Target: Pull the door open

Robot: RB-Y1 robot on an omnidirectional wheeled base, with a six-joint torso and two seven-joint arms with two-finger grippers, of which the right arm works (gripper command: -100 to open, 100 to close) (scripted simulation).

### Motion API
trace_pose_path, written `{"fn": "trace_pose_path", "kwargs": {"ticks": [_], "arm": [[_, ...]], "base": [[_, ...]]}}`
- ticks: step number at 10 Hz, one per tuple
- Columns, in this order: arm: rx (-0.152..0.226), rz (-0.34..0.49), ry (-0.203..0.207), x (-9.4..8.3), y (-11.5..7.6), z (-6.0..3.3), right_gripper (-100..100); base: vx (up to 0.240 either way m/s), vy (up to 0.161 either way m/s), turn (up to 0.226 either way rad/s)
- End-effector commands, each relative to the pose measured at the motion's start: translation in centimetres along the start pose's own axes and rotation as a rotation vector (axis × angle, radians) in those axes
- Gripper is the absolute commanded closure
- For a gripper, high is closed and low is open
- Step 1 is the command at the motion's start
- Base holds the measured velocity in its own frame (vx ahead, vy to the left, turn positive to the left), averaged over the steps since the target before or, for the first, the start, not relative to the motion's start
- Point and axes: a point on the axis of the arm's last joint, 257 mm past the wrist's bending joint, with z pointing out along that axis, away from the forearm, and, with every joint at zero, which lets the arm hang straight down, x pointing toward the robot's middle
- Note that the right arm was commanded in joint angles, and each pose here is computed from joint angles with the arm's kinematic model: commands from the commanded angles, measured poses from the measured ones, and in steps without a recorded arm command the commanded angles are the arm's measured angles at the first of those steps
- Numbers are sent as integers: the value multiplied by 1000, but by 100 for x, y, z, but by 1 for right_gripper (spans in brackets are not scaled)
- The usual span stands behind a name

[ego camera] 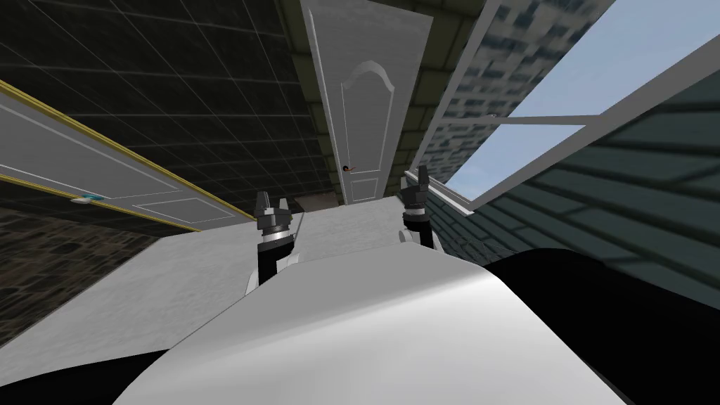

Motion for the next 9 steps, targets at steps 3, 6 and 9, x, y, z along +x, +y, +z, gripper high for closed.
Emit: {"fn": "trace_pose_path", "kwargs": {"ticks": [3, 6, 9], "arm": [[36, -5, 14, 0, -237, -47, -100], [74, -10, 27, -12, -479, -104, -100], [112, -15, 37, -33, -720, -167, -100]], "base": [[111, 16, 33], [166, 64, 36], [142, 50, 43]]}}
